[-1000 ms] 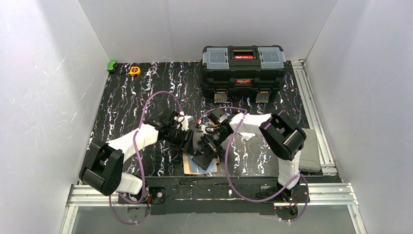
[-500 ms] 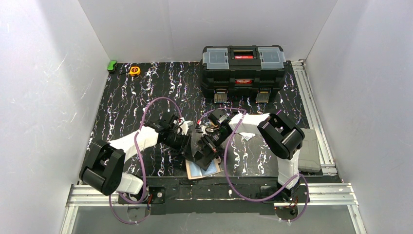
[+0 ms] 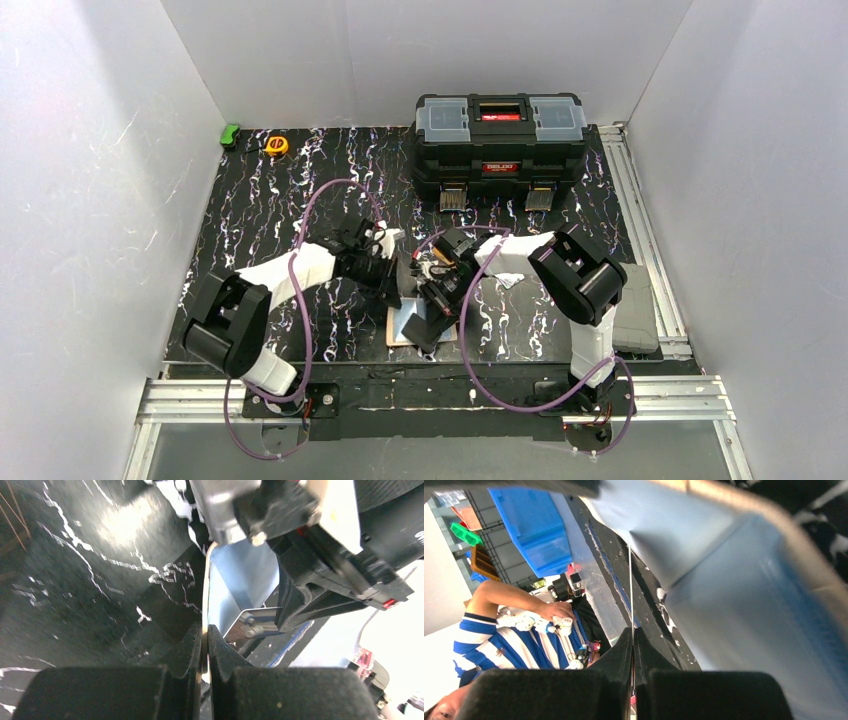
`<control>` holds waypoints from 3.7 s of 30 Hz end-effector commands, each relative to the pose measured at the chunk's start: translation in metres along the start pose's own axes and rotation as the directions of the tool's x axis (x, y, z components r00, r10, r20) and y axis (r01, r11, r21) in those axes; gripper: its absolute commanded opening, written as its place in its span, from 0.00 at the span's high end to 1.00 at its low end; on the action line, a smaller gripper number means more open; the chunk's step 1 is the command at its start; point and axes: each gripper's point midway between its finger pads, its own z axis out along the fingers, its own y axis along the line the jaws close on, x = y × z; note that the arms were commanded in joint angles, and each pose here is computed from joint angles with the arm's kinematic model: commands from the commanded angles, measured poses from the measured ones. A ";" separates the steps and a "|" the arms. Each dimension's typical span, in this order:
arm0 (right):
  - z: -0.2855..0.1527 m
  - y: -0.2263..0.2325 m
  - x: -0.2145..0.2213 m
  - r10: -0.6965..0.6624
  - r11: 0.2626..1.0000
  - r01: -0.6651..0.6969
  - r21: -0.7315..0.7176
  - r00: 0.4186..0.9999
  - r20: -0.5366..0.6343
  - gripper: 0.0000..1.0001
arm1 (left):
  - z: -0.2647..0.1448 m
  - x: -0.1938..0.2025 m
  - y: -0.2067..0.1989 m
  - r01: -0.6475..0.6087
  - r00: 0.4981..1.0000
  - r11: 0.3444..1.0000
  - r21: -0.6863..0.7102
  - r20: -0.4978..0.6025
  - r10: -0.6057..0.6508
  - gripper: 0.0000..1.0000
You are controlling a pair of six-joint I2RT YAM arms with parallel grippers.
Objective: Put the credit cards into the card holder
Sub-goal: Insert the credit card into the card holder.
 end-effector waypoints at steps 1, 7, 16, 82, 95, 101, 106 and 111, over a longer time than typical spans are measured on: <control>-0.007 -0.007 0.004 0.003 1.000 -0.003 0.016 1.000 0.028 0.99 | 0.000 -0.035 -0.002 -0.101 0.992 0.995 -0.007 0.070 0.101 1.00; -0.007 -0.023 0.001 0.040 0.998 -0.041 0.041 0.998 0.039 0.99 | 0.000 -0.027 -0.008 -0.060 0.998 0.998 0.030 0.011 0.060 0.68; -0.009 -0.028 -0.005 0.061 0.998 -0.063 0.023 0.996 0.064 0.99 | 0.004 0.012 -0.006 0.112 0.991 0.993 0.028 -0.083 -0.109 0.50; -0.026 -0.073 -0.014 0.129 0.948 -0.198 0.248 0.954 0.271 0.99 | 0.007 0.042 -0.008 0.252 0.932 0.968 -0.004 -0.267 -0.244 0.77; -0.120 -0.001 -0.050 -0.217 0.933 -0.017 0.360 0.770 0.600 0.99 | -0.047 -0.050 -0.059 -0.326 0.944 0.889 0.322 0.056 0.326 1.00; -0.214 0.096 -0.046 -0.502 0.857 0.099 0.505 0.375 0.779 0.99 | -0.122 -0.086 -0.124 -0.646 0.763 0.690 0.325 0.278 0.584 1.00; -0.243 0.158 -0.033 -0.560 0.818 0.252 0.517 0.147 0.815 0.99 | -0.179 -0.097 -0.175 -0.766 0.641 0.572 0.293 0.415 0.646 1.00; -0.261 0.198 -0.027 -0.592 0.774 0.315 0.548 0.056 0.804 0.99 | -0.207 -0.083 -0.211 -0.783 0.620 0.519 0.343 0.486 0.616 1.00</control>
